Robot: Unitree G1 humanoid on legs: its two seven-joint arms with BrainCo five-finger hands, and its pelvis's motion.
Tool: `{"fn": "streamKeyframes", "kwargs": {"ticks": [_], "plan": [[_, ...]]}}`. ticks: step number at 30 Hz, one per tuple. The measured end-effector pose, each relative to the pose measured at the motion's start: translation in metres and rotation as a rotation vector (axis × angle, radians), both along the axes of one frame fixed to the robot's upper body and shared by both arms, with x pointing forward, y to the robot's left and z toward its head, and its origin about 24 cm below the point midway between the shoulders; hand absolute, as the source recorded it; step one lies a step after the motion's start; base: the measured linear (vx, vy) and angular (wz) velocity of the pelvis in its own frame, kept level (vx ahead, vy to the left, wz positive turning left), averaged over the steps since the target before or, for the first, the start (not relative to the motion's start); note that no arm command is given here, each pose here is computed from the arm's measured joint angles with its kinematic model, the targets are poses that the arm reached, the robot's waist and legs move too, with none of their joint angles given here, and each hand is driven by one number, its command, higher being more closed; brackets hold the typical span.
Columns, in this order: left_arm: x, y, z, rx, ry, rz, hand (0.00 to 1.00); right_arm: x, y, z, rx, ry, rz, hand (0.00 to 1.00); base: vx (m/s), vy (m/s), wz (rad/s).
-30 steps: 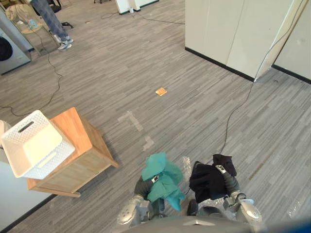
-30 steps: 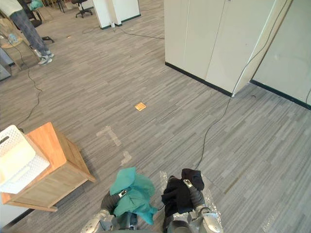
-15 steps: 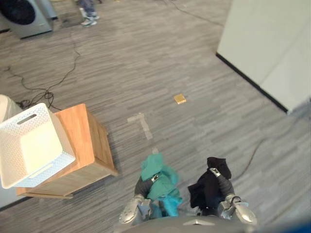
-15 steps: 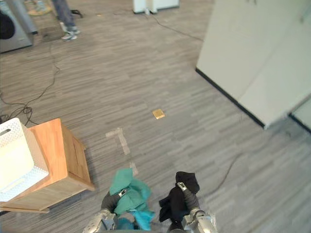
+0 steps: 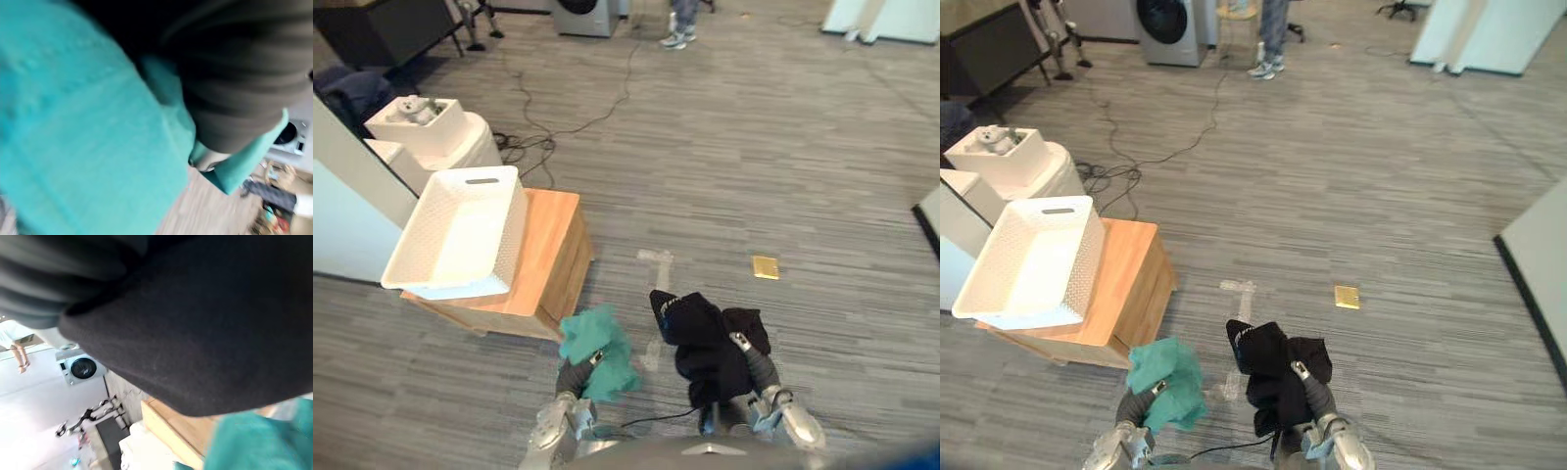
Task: Tidy the bed and pick cloth on bed and put in laundry
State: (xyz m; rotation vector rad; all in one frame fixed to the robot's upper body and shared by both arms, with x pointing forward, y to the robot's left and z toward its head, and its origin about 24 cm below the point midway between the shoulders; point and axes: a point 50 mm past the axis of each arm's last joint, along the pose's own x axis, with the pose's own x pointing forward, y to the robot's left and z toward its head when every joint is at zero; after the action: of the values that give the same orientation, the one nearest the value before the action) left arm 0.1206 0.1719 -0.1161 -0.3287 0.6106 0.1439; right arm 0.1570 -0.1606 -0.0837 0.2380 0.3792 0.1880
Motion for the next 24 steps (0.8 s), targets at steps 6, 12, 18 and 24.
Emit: {"fn": "streamKeyframes", "kwargs": {"ticks": [6, 12, 18, 24], "plan": [[-0.010, -0.011, -0.001, -0.077, -0.012, -0.021, 1.00, -0.007, 0.000, -0.003, -0.012, 0.028, 0.010, 1.00, 0.25, -0.211, 0.57], [0.007, -0.022, 0.010, -0.113, -0.083, -0.074, 1.00, 0.001, -0.013, 0.006, -0.001, -0.007, -0.068, 1.00, 0.29, 0.015, 0.26], [0.014, -0.019, 0.011, -0.097, -0.086, -0.093, 1.00, -0.003, -0.001, 0.005, 0.041, 0.007, -0.079, 1.00, 0.28, 0.067, 0.20], [0.000, -0.018, 0.006, -0.103, -0.051, -0.081, 1.00, -0.011, 0.006, -0.001, 0.051, 0.064, -0.048, 1.00, 0.13, 0.010, -0.04]]}}
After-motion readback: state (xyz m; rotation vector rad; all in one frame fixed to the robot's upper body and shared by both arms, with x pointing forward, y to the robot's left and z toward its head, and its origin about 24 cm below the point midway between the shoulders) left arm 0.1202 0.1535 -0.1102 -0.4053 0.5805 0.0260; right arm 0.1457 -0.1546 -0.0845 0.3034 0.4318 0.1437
